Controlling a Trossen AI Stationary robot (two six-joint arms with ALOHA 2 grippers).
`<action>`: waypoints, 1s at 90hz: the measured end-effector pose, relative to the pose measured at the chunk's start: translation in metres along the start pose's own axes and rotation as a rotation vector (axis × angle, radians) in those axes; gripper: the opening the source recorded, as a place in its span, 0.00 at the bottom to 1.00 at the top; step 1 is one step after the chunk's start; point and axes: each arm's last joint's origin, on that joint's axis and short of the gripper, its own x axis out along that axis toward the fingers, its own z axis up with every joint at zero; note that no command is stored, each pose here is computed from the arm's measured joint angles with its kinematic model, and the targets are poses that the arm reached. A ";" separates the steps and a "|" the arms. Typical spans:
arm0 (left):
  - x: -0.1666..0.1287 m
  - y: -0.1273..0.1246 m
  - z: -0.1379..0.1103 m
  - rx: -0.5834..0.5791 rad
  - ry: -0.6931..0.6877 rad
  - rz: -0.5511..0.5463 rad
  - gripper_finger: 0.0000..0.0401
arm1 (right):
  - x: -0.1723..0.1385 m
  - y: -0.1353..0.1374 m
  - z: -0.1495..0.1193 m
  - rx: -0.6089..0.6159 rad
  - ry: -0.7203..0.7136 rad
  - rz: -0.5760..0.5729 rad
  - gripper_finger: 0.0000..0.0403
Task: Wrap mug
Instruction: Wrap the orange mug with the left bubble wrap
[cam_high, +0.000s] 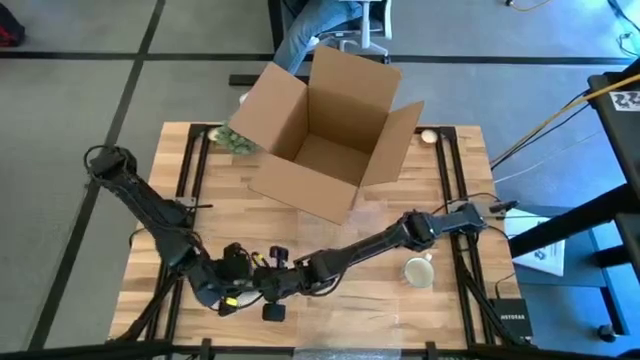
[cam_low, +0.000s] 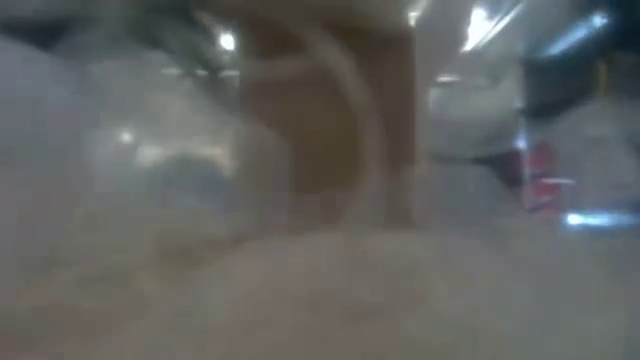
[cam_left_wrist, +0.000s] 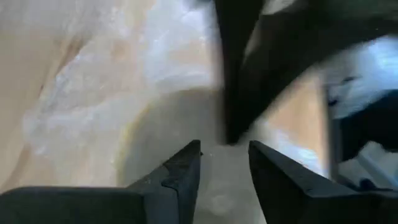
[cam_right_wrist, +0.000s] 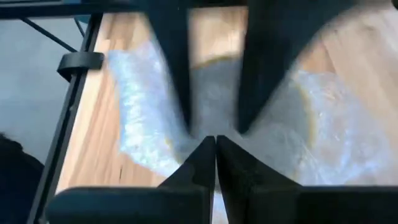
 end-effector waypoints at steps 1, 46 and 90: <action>-0.002 0.000 0.000 0.002 0.002 0.003 0.30 | 0.000 0.000 0.000 0.000 0.000 0.000 0.00; -0.009 -0.028 -0.007 -0.026 0.010 -0.105 0.30 | 0.000 0.002 -0.001 -0.006 -0.010 -0.024 0.00; 0.026 0.010 -0.011 -0.033 0.059 0.151 0.30 | 0.000 0.002 0.000 -0.006 -0.014 -0.024 0.00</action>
